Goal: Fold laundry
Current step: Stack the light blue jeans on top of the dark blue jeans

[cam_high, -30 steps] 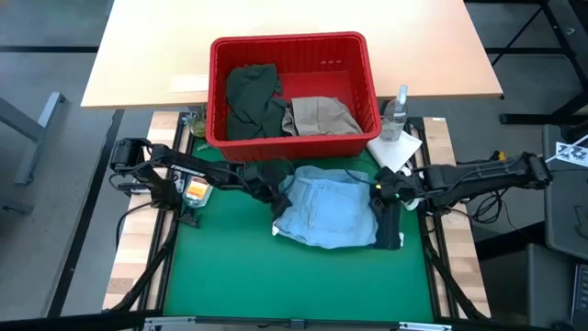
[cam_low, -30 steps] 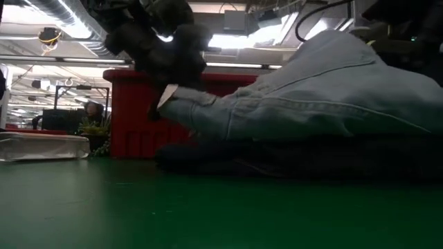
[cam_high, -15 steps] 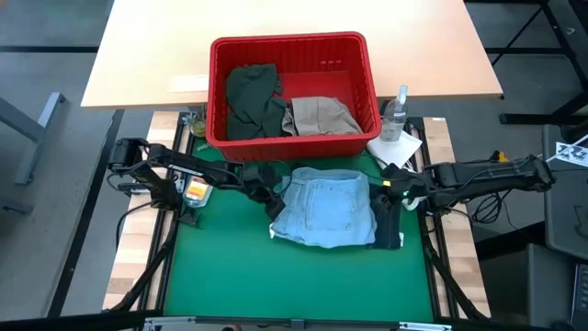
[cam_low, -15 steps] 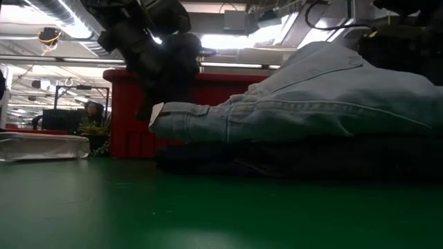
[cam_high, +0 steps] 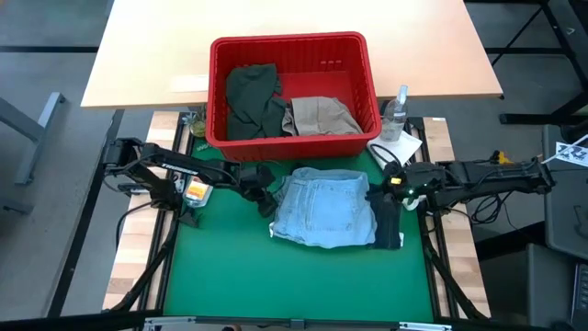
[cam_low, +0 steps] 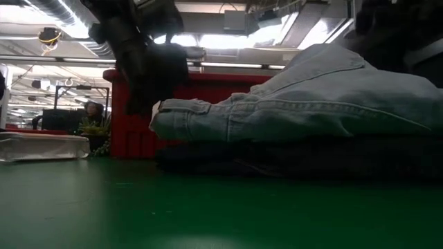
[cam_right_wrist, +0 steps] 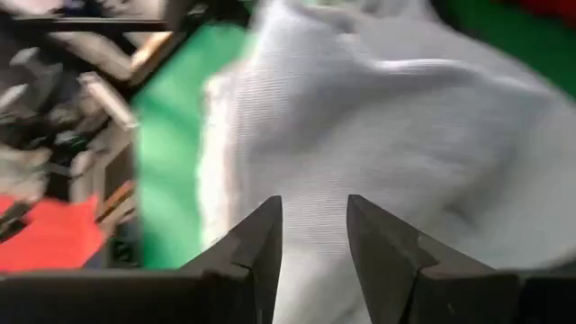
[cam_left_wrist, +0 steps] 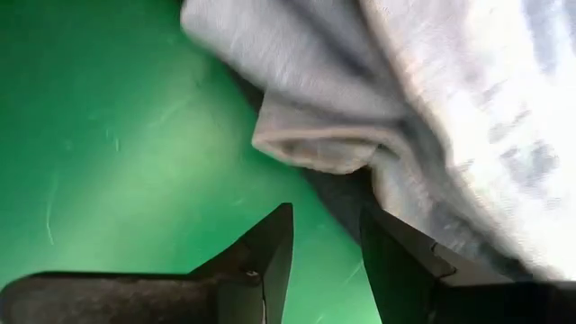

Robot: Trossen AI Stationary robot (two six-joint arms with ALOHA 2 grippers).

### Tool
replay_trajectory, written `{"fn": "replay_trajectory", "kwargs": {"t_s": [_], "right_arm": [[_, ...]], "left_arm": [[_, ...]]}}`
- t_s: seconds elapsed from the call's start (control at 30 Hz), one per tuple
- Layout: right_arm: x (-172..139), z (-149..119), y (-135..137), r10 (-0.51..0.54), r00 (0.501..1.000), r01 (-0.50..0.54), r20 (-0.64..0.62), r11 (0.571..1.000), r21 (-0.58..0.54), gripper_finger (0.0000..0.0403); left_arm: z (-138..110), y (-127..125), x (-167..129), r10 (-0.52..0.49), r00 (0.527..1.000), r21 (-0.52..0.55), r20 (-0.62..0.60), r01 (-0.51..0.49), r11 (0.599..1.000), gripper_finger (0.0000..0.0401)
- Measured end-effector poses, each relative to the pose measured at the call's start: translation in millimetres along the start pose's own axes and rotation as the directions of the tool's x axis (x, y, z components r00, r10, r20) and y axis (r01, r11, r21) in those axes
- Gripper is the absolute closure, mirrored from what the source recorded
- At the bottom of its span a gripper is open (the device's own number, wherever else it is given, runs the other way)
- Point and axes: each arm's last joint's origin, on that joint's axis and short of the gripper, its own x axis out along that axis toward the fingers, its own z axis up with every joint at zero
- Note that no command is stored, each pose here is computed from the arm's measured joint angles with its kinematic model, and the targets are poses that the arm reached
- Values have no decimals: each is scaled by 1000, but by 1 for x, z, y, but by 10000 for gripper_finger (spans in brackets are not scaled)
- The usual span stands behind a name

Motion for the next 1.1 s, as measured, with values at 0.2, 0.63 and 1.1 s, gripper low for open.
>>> {"fn": "replay_trajectory", "kwargs": {"t_s": [0.2, 0.63, 1.1], "right_arm": [[1, -5, 6, 21, 1000, -21, -17, 999, -41, 276], [14, -9, 30, -34, 982, 72, 184, 977, -202, 276], [67, -33, 18, -313, 950, 302, -17, 929, -214, 276]], "left_arm": [[2, -7, -27, -45, 995, 26, 88, 43, 999, 277], [4, -51, -47, -255, 902, 148, 347, 216, 965, 277], [9, -49, 41, -125, 887, 149, 445, 65, 987, 277]]}}
